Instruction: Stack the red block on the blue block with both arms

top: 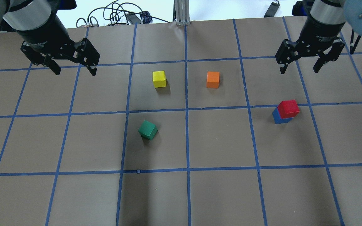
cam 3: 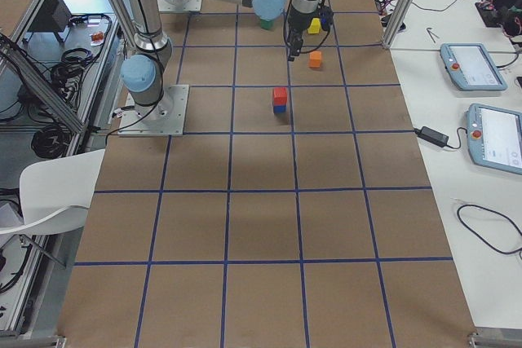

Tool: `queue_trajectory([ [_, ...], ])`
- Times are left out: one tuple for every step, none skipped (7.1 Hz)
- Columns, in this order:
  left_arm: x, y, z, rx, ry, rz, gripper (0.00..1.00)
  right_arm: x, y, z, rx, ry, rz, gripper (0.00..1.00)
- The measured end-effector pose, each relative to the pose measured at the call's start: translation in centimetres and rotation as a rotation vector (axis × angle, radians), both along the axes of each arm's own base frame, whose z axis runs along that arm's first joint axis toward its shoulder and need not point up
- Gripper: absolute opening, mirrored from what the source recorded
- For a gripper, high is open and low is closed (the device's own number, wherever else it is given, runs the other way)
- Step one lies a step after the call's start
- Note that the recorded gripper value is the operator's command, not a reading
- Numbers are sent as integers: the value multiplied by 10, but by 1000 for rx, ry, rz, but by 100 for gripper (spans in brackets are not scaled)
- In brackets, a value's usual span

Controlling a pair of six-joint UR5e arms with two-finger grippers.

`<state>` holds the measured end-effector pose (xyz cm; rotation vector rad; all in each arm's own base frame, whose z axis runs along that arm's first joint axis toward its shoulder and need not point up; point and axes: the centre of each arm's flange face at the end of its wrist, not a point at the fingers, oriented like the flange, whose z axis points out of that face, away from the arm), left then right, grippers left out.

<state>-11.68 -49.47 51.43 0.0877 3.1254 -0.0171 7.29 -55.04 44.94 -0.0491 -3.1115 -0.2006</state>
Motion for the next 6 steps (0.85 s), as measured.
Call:
queue_trajectory([
  [0, 0, 0, 0, 0, 0, 100, 28, 6, 19, -16, 4, -3, 100],
  [0, 0, 0, 0, 0, 0, 100, 48, 13, 31, -31, -1, 5, 100],
  [0, 0, 0, 0, 0, 0, 100, 63, 19, 38, -39, -18, 8, 100],
  [0, 0, 0, 0, 0, 0, 100, 71, 23, 40, -42, -34, 10, 100],
  [0, 0, 0, 0, 0, 0, 100, 74, 28, 41, -42, -43, 18, 100],
  [0, 0, 0, 0, 0, 0, 100, 76, 33, 42, -42, -52, 21, 100],
])
